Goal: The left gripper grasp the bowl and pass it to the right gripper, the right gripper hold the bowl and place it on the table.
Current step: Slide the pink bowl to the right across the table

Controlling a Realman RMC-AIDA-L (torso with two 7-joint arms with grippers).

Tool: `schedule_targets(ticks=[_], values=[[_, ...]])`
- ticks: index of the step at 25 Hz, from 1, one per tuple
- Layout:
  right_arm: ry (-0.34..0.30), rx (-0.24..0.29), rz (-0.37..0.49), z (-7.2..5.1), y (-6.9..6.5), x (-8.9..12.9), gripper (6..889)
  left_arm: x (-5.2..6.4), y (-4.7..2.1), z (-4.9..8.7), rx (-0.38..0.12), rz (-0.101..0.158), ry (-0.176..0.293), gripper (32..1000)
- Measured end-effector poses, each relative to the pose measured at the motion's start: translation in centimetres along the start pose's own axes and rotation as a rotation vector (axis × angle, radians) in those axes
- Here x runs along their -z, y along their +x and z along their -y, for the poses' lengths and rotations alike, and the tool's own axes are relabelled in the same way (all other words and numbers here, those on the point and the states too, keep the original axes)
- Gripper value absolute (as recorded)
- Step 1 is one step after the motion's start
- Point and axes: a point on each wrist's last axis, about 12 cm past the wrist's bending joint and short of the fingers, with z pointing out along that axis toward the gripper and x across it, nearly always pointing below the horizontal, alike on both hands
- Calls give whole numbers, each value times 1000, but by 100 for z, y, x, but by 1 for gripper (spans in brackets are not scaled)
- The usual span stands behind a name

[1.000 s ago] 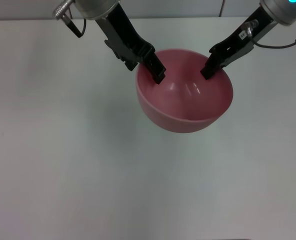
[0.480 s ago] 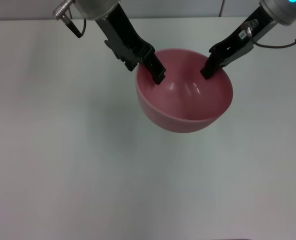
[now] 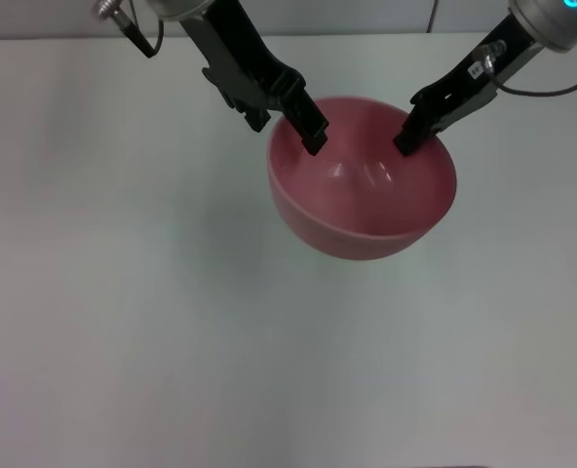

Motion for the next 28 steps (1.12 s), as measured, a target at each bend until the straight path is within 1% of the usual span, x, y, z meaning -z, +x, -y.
schedule_targets(ticks=[2, 5, 8, 10, 11, 16, 18, 21, 24, 28], values=[[1, 0, 0, 4, 2, 1, 33, 24, -4, 30, -8, -5, 6, 879], [2, -2, 0, 11, 9, -2, 33, 59, -25, 126, -34, -10, 19, 879], [3, -3, 2, 17, 11, -12, 33, 85, -34, 194, -49, -17, 26, 879], [2, -5, 0, 20, 17, -25, 33, 111, -45, 227, -60, -16, 26, 879], [3, -5, -2, 21, 19, -29, 33, 135, -57, 247, -67, -12, 23, 879], [10, -11, -9, 50, 52, -41, 33, 271, -123, 281, -91, 32, -10, 879], [10, -14, -10, 62, 67, -49, 33, 355, -140, 253, -88, 58, -30, 879], [16, -22, -13, 90, 93, -74, 33, 468, -140, 193, -78, 89, -61, 879], [26, -39, -23, 151, 153, -123, 33, 534, -130, 144, -71, 104, -82, 879], [58, -58, -37, 256, 251, -181, 33, 552, -102, 85, -59, 107, -95, 879]])
